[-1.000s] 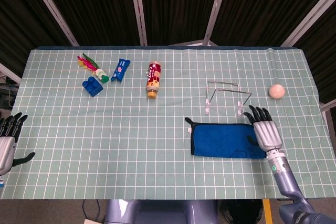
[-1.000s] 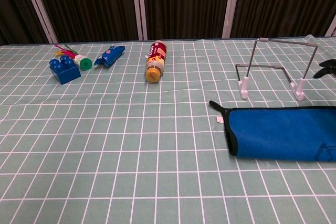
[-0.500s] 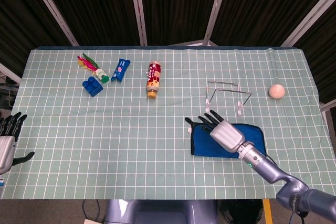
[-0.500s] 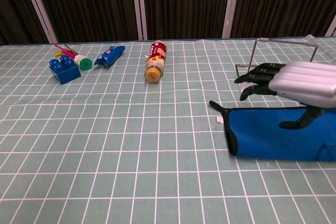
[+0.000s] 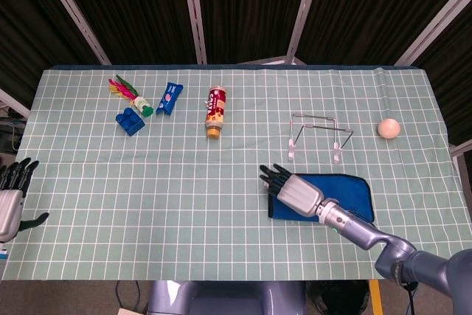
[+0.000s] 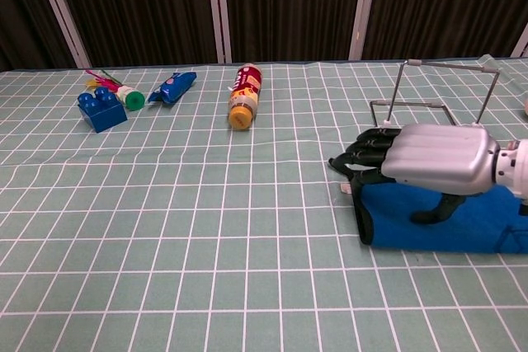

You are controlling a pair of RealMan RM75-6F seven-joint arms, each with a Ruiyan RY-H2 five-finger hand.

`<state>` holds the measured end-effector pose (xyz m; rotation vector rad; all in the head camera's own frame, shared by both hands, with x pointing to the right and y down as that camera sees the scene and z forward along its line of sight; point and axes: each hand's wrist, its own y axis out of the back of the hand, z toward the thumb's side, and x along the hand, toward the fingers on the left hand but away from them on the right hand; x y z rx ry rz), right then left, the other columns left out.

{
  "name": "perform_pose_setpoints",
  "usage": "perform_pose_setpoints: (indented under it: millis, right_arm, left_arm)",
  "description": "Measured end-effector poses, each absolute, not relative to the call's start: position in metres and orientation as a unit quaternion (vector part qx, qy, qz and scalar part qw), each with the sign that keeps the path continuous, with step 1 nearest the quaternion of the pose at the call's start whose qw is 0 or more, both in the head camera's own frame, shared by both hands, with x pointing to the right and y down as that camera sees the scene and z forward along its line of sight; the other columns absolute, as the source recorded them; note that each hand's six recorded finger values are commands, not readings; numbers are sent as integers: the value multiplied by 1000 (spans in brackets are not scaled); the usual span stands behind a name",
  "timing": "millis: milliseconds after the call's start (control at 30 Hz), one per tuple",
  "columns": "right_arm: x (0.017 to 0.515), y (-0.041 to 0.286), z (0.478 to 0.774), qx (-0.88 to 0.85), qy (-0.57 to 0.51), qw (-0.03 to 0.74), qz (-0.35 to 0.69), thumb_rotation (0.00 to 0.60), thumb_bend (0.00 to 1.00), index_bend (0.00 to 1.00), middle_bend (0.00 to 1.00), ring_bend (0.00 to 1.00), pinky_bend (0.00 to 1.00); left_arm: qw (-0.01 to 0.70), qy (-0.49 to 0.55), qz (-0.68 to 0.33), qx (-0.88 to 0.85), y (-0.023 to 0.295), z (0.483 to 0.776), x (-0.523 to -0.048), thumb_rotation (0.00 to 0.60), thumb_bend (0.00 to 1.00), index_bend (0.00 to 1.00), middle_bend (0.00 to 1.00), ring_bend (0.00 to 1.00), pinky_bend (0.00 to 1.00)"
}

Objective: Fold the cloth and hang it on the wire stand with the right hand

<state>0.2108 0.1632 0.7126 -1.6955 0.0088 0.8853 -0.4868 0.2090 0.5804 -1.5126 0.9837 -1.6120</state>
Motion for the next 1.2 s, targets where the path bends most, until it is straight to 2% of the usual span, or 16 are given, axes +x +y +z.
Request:
perform_pose_setpoints:
  millis: [767, 933, 1200]
  right_arm:
    - [201, 172, 723, -723, 21, 579, 377, 600, 179, 309, 0, 0, 0]
    - [201, 173, 724, -724, 19, 577, 376, 600, 181, 364, 0, 0, 0]
    - [204, 174, 723, -729, 9, 576, 370, 600, 190, 398, 10, 0, 0]
  left_arm:
    - [350, 379, -624, -587, 208, 582, -487, 600, 0, 0, 0, 0, 0]
    - [349, 379, -624, -587, 208, 582, -487, 600, 0, 0, 0, 0, 0]
    - [350, 379, -624, -588, 208, 582, -487, 600, 0, 0, 0, 0, 0]
